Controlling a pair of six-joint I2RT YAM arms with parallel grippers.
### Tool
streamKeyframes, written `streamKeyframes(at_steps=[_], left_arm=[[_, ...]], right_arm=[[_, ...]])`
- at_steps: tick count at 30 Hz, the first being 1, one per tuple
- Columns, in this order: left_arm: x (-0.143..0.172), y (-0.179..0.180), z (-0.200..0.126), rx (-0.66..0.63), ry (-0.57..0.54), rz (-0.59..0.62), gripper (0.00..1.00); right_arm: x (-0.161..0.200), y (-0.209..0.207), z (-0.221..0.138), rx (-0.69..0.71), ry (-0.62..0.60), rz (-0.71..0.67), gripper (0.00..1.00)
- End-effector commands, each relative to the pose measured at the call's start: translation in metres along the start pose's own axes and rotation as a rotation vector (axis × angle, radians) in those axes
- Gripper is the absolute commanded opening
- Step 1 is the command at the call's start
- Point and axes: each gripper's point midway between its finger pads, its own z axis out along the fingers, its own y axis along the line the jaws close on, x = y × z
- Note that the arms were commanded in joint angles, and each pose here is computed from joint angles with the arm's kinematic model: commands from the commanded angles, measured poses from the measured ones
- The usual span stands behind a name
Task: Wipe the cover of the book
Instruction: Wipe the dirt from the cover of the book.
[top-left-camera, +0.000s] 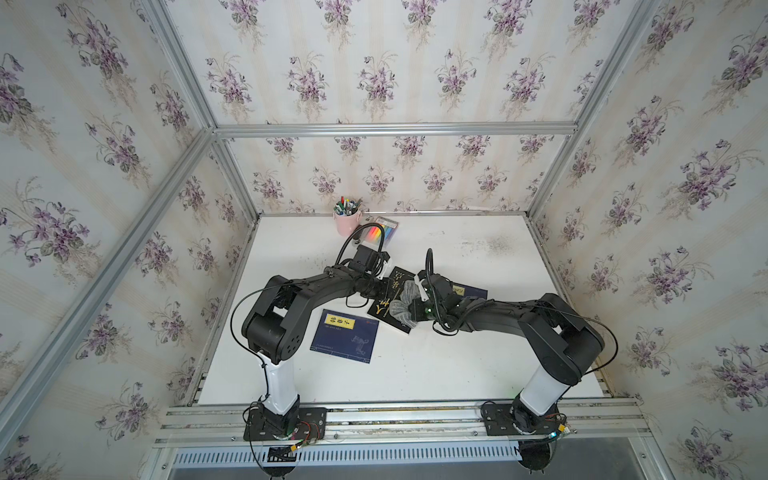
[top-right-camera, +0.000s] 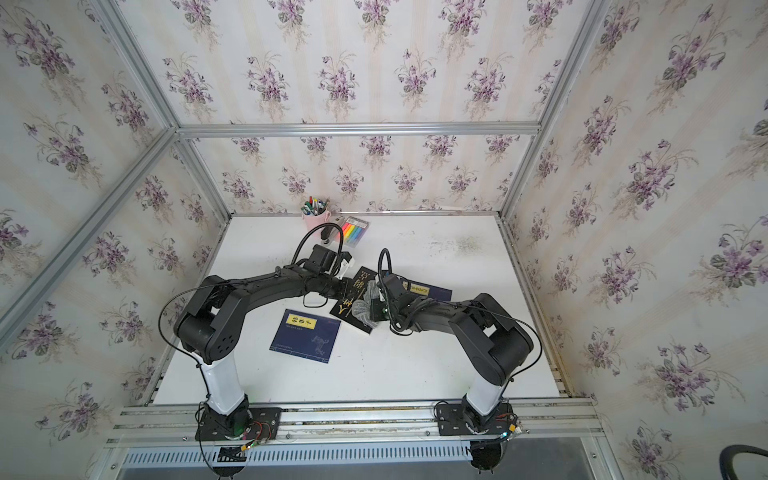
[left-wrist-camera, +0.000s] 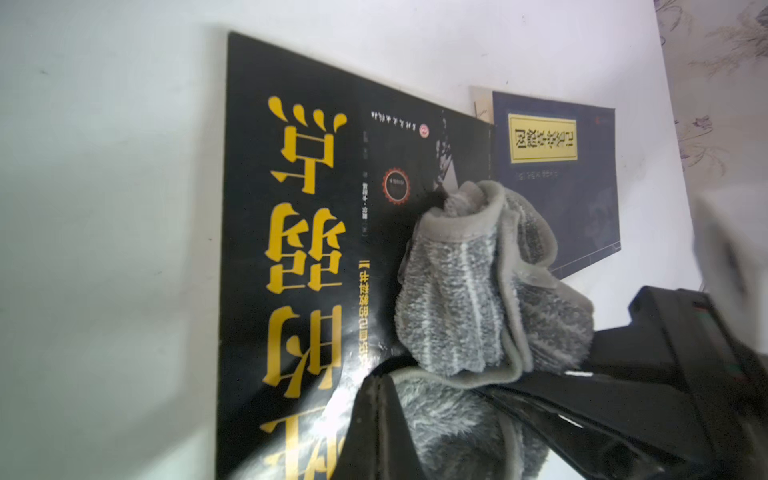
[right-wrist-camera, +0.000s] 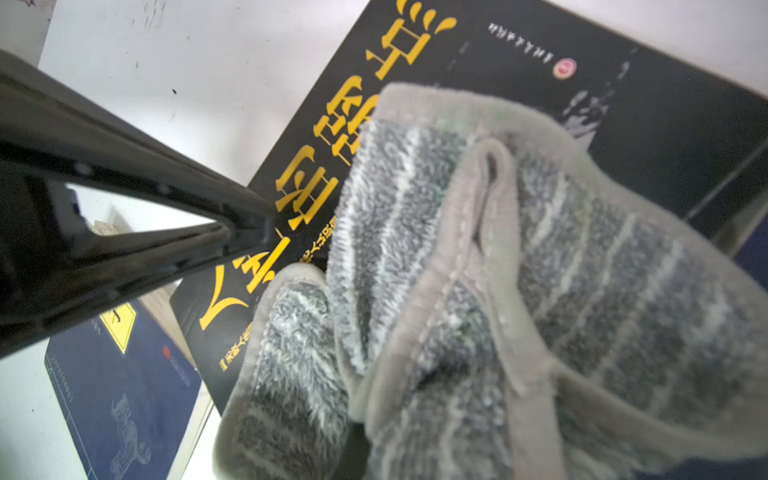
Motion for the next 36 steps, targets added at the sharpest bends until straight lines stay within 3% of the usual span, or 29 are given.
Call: streamKeyframes(at_steps=[1, 11, 20, 36], left_arm=[[0.001, -0.003, -0.004, 0.008, -0.003, 0.015, 0.00], [0.015, 0.026, 0.016, -0.092, 0.055, -0.020, 0.00], [0.026, 0.035, 0.031, -0.107, 0.093, -0.054, 0.00], [0.037, 0.041, 0.041, -0.116, 0.119, -0.073, 0.00]], right_arm=[[0.057, -0.026, -0.002, 0.094, 0.216, 0.026, 0.00], [0.061, -0.022, -0.011, 0.067, 0.225, 0.018, 0.00], [0.084, -0.006, -0.016, 0.035, 0.273, -0.041, 0.00], [0.077, 0.023, -0.012, -0.042, 0.255, -0.068, 0.00]])
